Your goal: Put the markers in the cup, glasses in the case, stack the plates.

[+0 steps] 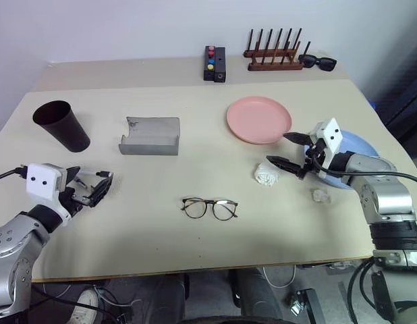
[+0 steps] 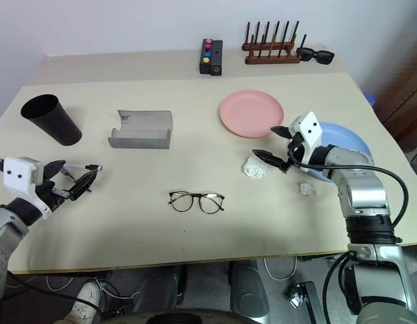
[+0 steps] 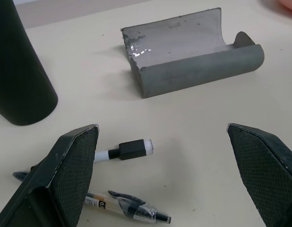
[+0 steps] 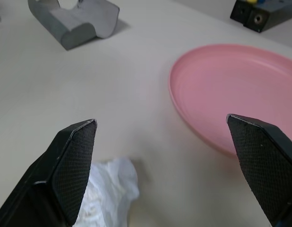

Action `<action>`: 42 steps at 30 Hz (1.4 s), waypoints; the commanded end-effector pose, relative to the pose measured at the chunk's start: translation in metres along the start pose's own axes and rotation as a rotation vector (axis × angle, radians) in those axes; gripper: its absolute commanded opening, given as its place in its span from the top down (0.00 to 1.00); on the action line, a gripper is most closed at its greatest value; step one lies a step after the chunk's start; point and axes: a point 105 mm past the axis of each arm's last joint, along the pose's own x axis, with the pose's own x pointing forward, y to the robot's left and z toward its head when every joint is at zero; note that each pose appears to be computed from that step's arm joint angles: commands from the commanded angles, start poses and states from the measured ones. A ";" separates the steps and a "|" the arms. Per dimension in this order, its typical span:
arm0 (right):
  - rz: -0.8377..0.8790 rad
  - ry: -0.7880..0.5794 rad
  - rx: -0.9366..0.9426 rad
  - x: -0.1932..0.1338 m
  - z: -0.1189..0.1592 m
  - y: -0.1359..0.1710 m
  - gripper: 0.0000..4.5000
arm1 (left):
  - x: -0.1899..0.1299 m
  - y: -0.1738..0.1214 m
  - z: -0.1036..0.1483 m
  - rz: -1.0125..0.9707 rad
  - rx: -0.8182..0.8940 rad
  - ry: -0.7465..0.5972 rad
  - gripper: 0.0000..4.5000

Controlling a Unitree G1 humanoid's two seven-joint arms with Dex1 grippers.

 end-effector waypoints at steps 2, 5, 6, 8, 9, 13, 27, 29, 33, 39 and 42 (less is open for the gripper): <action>-0.001 -0.034 -0.032 -0.001 0.009 -0.001 0.00 | -0.005 0.005 0.007 0.018 0.030 -0.013 0.01; 0.011 -0.033 -0.029 0.000 0.008 0.002 0.00 | -0.004 0.004 0.007 0.015 0.025 -0.019 0.01; 0.011 -0.033 -0.029 0.000 0.008 0.002 0.00 | -0.004 0.004 0.007 0.015 0.025 -0.019 0.01; 0.011 -0.034 -0.032 -0.001 0.008 0.001 0.00 | -0.003 0.003 0.006 0.015 0.023 -0.018 0.01; 0.013 -0.033 -0.033 -0.001 0.009 0.001 0.00 | -0.002 0.003 0.006 0.015 0.021 -0.019 0.01; 0.022 -0.024 -0.036 -0.002 0.008 0.002 0.00 | 0.000 -0.002 0.004 0.009 0.011 -0.019 0.01; 0.052 -0.052 -0.050 0.006 0.015 0.012 0.00 | 0.009 -0.012 0.004 -0.067 0.013 0.009 0.01; 0.053 -0.053 -0.043 0.007 0.012 0.014 0.00 | 0.012 -0.009 0.005 -0.054 0.031 0.019 0.01; 0.055 -0.075 -0.031 0.012 0.011 0.019 0.00 | 0.017 -0.003 0.001 -0.012 0.049 0.060 0.01; 0.082 -0.089 -0.024 0.018 0.009 0.027 0.00 | 0.019 0.042 -0.019 0.369 -0.086 0.161 0.01; 0.139 -0.132 -0.028 0.027 0.021 0.039 0.00 | 0.022 0.041 -0.018 0.468 -0.199 0.150 0.01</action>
